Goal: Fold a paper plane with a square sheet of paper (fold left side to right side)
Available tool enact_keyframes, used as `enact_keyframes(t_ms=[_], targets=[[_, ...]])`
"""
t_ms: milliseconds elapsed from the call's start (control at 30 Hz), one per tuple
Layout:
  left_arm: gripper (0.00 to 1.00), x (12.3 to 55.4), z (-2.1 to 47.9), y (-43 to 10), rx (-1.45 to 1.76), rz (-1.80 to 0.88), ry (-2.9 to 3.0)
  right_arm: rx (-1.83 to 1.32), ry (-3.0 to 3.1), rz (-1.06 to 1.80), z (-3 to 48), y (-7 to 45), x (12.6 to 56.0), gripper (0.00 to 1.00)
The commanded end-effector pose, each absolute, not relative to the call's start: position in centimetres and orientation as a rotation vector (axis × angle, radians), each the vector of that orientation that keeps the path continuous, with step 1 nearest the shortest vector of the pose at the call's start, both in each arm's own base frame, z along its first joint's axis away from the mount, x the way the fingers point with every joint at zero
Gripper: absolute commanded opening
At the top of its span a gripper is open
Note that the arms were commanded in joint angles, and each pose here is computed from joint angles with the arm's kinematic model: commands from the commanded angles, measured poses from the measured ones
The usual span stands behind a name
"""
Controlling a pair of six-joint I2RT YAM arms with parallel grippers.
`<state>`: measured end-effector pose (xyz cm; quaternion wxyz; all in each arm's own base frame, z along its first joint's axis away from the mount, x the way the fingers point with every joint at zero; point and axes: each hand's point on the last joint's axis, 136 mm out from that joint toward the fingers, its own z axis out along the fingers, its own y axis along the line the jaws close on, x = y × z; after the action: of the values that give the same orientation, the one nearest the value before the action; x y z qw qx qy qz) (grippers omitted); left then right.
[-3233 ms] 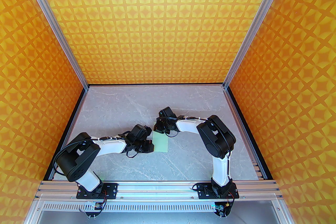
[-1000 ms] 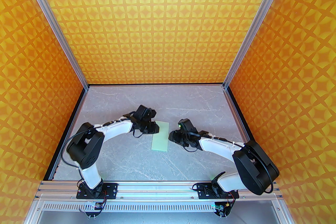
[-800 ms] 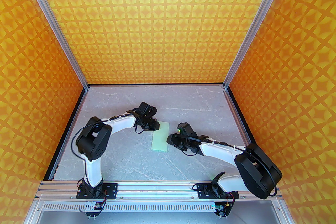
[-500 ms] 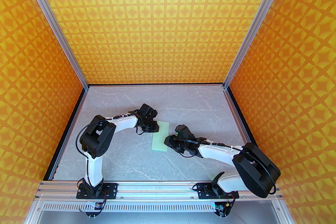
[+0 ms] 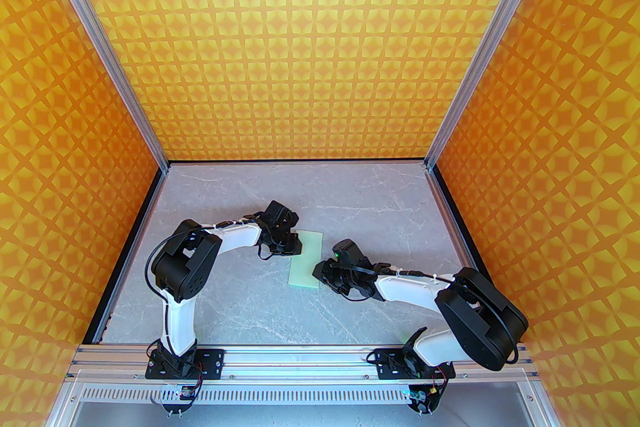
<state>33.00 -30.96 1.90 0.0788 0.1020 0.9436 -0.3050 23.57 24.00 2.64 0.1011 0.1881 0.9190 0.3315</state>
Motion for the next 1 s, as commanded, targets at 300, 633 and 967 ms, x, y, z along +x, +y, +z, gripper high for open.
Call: enact_keyframes(t_ms=[300,633,967], targets=[[0.14,32.0,1.3,-30.3,0.275,-0.895,2.858,0.506,2.683,1.125,3.9,26.2,23.5,0.42],[0.14,32.0,2.0,-30.4,0.276,-0.905,2.843,0.46,2.65,1.122,5.0,26.3,24.0,0.31],[0.17,32.1,6.0,-30.2,0.246,-0.948,2.761,0.382,2.723,0.962,4.7,25.8,24.6,0.05]])
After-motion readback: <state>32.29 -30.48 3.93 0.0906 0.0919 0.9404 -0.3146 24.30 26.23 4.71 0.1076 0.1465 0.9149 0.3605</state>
